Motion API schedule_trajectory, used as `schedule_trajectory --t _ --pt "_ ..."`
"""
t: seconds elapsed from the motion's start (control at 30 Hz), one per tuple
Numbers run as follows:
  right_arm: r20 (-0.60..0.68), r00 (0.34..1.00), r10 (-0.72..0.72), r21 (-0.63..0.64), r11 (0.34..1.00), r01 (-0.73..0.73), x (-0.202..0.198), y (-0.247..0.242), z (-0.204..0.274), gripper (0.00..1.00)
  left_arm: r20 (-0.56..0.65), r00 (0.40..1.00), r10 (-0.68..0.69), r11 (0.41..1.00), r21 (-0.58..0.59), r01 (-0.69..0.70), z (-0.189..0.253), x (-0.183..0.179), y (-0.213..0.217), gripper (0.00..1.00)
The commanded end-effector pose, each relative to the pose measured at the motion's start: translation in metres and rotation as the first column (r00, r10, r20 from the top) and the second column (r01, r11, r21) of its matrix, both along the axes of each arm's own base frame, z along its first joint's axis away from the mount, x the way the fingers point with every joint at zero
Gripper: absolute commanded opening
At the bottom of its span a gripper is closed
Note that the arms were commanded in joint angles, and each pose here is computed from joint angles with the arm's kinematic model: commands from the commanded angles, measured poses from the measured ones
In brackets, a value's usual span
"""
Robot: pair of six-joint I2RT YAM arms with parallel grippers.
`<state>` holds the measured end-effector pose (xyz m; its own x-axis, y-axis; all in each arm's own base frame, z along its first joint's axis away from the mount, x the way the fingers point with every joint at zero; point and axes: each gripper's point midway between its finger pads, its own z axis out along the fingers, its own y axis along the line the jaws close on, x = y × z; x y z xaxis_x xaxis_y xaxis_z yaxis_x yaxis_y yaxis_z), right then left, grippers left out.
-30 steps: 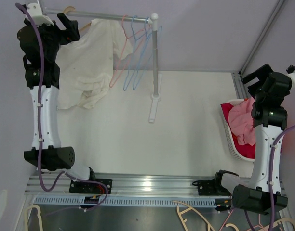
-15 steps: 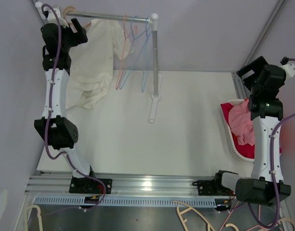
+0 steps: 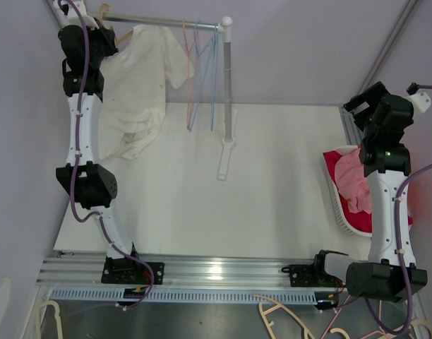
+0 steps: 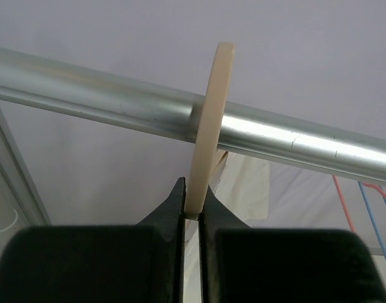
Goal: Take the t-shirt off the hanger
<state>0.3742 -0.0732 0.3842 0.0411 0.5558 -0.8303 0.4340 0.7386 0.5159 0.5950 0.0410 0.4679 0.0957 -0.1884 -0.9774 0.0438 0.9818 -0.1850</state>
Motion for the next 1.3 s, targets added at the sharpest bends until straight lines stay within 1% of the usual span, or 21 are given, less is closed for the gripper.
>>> schedule_trajectory --t 0.0,0.1,0.23,0.3,0.43,0.53,0.57,0.63,0.7,0.83,0.87,0.9,0.97,1.0,1.07,1.1,1.13,1.17,1.23,1.27 --pt "0.042 0.999 -0.017 -0.013 1.000 0.017 -0.001 -0.001 0.011 1.00 0.045 0.998 -0.033 0.999 -0.011 0.033 0.020 -0.005 -0.004 0.01" --pt "0.046 0.999 -0.017 -0.017 1.000 0.018 -0.003 0.000 0.012 1.00 0.054 0.997 -0.063 0.997 -0.040 0.065 0.030 -0.014 -0.011 0.01" --pt "0.041 0.999 -0.015 -0.022 1.000 0.016 -0.006 0.000 0.011 1.00 0.073 0.995 -0.068 0.996 -0.055 0.072 0.046 -0.028 -0.019 0.01" --pt "0.044 0.999 -0.015 -0.022 1.000 0.016 -0.008 0.000 0.011 0.99 0.051 0.996 -0.076 0.994 -0.079 0.080 0.043 -0.031 -0.022 0.01" --pt "0.050 0.999 -0.005 -0.010 1.000 0.005 -0.011 0.003 0.009 1.00 -0.037 0.997 -0.069 0.976 -0.210 0.060 0.023 -0.034 -0.030 0.01" --pt "0.057 0.998 -0.001 -0.008 1.000 0.001 -0.013 0.004 0.011 0.99 -0.063 0.989 -0.134 0.958 -0.262 0.113 0.011 -0.031 -0.052 0.01" --pt "0.058 0.998 -0.001 -0.009 1.000 0.001 -0.014 0.004 0.011 0.99 -0.068 0.983 -0.168 0.954 -0.261 0.145 0.009 -0.031 -0.069 0.00" --pt "0.062 0.998 -0.002 -0.012 1.000 0.002 -0.017 0.004 0.012 0.99 -0.069 0.978 -0.195 0.954 -0.244 0.173 0.008 -0.031 -0.084 0.01" --pt "0.059 0.998 -0.007 -0.017 1.000 0.008 -0.019 0.003 0.011 0.99 -0.080 0.972 -0.221 0.948 -0.252 0.195 0.004 -0.031 -0.094 0.01" --pt "0.059 0.998 -0.019 -0.026 0.999 0.020 -0.023 0.001 0.011 0.99 -0.072 0.949 -0.308 0.917 -0.288 0.276 0.003 -0.032 -0.109 0.01" --pt "0.060 0.998 -0.020 -0.026 0.999 0.022 -0.024 0.000 0.011 0.99 -0.076 0.947 -0.312 0.917 -0.286 0.279 0.001 -0.031 -0.109 0.02" --pt "0.058 0.998 -0.018 -0.024 1.000 0.019 -0.023 0.001 0.010 0.99 -0.080 0.947 -0.310 0.919 -0.279 0.277 0.000 -0.030 -0.109 0.12" --pt "0.063 0.998 -0.013 -0.022 1.000 0.015 -0.022 0.002 0.011 0.99 -0.076 0.946 -0.314 0.921 -0.267 0.284 -0.002 -0.028 -0.109 0.27" --pt "0.068 0.998 -0.005 -0.017 1.000 0.007 -0.021 0.004 0.011 1.00 -0.075 0.942 -0.326 0.921 -0.250 0.298 -0.004 -0.027 -0.111 0.32" --pt "0.067 0.998 -0.001 -0.015 1.000 0.002 -0.020 0.004 0.010 1.00 -0.064 0.941 -0.331 0.923 -0.230 0.309 -0.003 -0.025 -0.112 0.36" --pt "0.067 0.998 -0.001 -0.015 1.000 0.002 -0.020 0.004 0.010 1.00 -0.057 0.940 -0.338 0.923 -0.218 0.318 -0.003 -0.024 -0.113 0.39" --pt "0.068 0.998 0.003 -0.013 1.000 -0.002 -0.020 0.005 0.010 0.99 -0.054 0.926 -0.374 0.913 -0.198 0.357 -0.005 -0.025 -0.130 0.40" --pt "0.066 0.998 0.000 -0.013 1.000 0.001 -0.020 0.004 0.009 0.99 -0.047 0.924 -0.380 0.912 -0.183 0.366 -0.005 -0.024 -0.132 0.41" --pt "0.066 0.998 0.000 -0.014 1.000 0.001 -0.020 0.004 0.009 1.00 -0.043 0.926 -0.375 0.919 -0.145 0.366 -0.007 -0.020 -0.132 0.41" --pt "0.067 0.998 0.000 -0.014 1.000 0.001 -0.021 0.004 0.010 0.99 -0.043 0.930 -0.365 0.924 -0.138 0.356 -0.008 -0.018 -0.131 0.39"
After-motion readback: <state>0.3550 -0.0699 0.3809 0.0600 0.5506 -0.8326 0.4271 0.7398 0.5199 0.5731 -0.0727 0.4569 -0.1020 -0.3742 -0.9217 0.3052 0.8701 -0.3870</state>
